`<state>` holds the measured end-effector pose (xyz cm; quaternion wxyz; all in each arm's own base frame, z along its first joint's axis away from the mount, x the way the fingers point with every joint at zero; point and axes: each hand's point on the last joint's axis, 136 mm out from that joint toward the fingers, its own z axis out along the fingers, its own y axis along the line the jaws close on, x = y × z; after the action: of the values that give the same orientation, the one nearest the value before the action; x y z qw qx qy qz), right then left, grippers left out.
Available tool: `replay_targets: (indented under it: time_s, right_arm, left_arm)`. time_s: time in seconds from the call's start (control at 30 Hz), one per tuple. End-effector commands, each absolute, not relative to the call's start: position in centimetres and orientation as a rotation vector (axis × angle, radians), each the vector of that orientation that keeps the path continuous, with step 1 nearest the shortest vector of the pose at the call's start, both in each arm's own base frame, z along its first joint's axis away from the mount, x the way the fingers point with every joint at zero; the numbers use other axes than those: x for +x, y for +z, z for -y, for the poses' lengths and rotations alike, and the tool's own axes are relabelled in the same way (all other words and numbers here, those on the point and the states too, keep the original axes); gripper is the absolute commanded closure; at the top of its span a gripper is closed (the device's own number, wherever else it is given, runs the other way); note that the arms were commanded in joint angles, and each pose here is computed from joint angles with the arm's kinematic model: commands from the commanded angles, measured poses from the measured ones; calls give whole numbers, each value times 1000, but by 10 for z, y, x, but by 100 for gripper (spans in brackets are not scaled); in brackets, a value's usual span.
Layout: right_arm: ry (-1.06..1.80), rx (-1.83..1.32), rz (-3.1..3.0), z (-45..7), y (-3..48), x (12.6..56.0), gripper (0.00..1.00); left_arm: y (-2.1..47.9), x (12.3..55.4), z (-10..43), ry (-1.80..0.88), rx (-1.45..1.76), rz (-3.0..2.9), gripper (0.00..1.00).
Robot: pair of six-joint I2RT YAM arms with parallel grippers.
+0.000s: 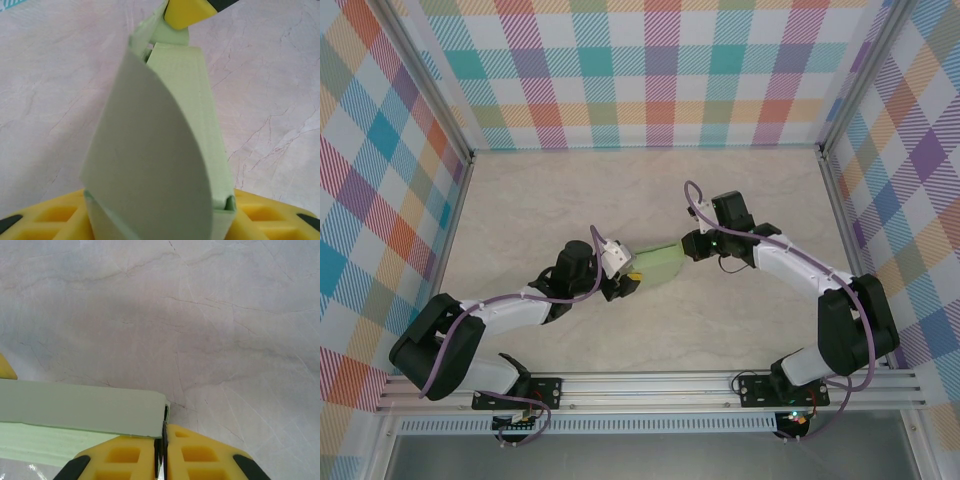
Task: Fold the paper box
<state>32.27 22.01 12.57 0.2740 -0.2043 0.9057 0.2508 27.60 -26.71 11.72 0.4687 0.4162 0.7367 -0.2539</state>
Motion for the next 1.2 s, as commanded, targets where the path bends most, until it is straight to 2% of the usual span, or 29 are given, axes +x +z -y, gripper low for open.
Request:
replay_targets:
  time_s: [0.0,0.23,0.53,0.73,0.93,1.07,1.17]
  right_arm:
    - [700,-546,-2413,-222,130,318,84]
    - [716,-501,-2394,-216,136,321,70]
    - [1000,-356,-2326,-224,202,295,39]
    - [1242,-210,-2359,-244,215,274,40]
    - [1195,-259,-2299,-271,227,268,39]
    - [1154,-143,-2302,-267,220,277,40]
    - [1154,-55,-2312,-259,219,279,36]
  left_arm:
    - [144,285,271,-625,997,-1727,52]
    - [148,282,269,-597,1043,-1730,52]
    - [161,289,270,-573,1047,-1758,51]
    - [176,299,276,-672,977,-1816,50]
    - [186,303,287,-773,955,-1834,51]
    - [180,302,289,-772,984,-1839,52]
    - [171,300,287,-756,1005,-1837,53]
